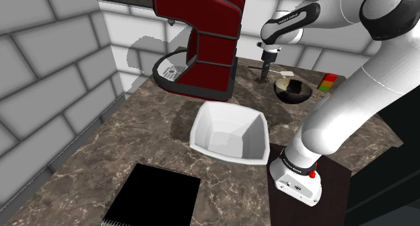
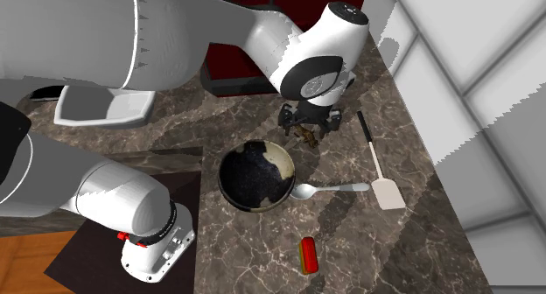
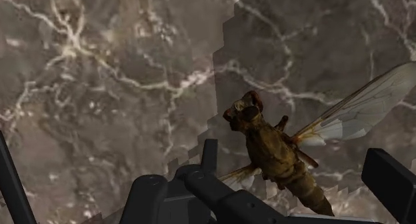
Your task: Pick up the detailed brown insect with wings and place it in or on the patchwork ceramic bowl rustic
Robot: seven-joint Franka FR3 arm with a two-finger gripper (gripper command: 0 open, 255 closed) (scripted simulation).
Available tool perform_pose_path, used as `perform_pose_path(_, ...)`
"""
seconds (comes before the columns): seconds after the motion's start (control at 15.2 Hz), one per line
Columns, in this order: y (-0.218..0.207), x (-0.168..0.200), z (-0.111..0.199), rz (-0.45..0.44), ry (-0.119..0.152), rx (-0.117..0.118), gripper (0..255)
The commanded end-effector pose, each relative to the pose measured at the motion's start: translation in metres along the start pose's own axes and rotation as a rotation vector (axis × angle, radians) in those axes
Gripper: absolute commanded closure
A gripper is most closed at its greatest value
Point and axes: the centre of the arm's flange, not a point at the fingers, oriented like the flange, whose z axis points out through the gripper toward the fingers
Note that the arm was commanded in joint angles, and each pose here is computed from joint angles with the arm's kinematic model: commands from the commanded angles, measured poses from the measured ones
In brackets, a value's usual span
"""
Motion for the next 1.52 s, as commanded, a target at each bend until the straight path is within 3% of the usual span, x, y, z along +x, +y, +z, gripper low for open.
perform_pose_path(0.0,0.0,0.0,0.0,0.0,0.0,0.0,0)
perform_pose_path(0.2,0.0,0.0,0.0,0.0,0.0,0.0,0)
perform_pose_path(0.26,0.0,0.0,0.0,0.0,0.0,0.0,255)
perform_pose_path(0.86,0.0,0.0,0.0,0.0,0.0,0.0,255)
perform_pose_path(1.45,-0.005,-0.002,-0.047,0.0,0.0,0.0,255)
